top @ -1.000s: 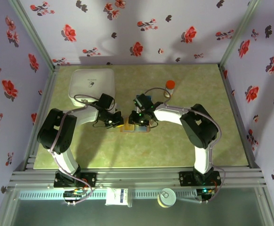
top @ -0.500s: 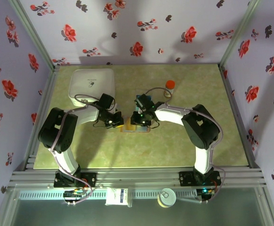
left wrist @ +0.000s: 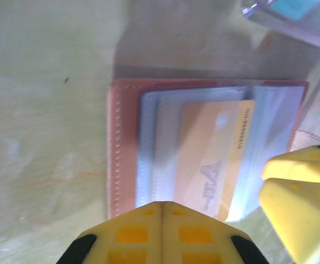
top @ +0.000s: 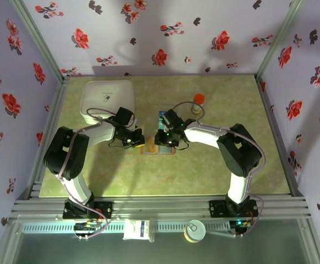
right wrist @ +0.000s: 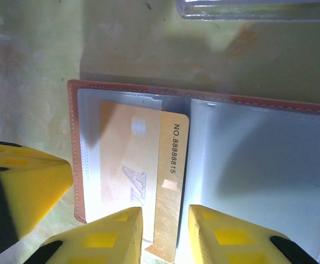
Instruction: Take the credit cards out of the card holder
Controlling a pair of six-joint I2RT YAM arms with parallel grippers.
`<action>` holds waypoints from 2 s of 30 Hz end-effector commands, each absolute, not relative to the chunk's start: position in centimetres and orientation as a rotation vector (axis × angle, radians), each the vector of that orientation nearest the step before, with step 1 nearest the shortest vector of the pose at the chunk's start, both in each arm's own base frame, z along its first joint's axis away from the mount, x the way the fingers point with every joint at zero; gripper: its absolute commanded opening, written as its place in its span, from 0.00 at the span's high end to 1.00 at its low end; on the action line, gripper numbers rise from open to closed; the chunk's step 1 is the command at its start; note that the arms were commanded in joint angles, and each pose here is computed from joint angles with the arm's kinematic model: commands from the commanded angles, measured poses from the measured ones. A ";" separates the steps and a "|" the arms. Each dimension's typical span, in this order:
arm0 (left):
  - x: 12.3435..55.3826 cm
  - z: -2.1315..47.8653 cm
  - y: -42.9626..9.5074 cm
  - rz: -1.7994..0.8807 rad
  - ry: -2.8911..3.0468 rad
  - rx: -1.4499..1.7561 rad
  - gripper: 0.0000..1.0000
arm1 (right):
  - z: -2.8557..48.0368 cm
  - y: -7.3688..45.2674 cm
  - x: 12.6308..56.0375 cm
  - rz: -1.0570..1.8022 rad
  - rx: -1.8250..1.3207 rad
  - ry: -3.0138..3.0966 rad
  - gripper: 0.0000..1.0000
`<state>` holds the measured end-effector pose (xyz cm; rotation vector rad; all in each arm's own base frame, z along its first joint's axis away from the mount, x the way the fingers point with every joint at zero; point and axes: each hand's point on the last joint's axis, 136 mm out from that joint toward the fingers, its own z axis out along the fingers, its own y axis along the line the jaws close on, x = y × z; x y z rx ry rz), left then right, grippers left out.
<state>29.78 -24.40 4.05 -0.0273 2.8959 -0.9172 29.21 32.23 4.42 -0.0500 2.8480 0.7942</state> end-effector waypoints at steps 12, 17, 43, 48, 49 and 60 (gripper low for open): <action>29.7 2.9 -25.6 -0.851 2.945 0.055 0.99 | 3.3 32.6 29.3 0.927 0.016 2.851 0.71; 29.4 2.0 -24.9 -0.796 2.972 0.053 0.99 | 2.7 32.6 29.3 0.940 0.029 2.861 0.71; 29.4 2.2 -24.8 -0.828 2.956 0.029 0.99 | 4.2 33.5 29.7 1.097 0.073 2.789 0.87; 29.3 2.0 -24.4 -0.819 2.964 0.024 0.99 | 4.0 32.4 29.6 1.048 0.082 2.799 0.89; 29.3 2.0 -24.4 -0.819 2.963 0.022 0.99 | 4.0 32.2 29.7 1.038 0.085 2.800 0.89; 29.2 2.0 -24.3 -0.825 2.961 0.011 0.99 | 4.8 30.1 29.3 0.932 0.061 2.819 0.90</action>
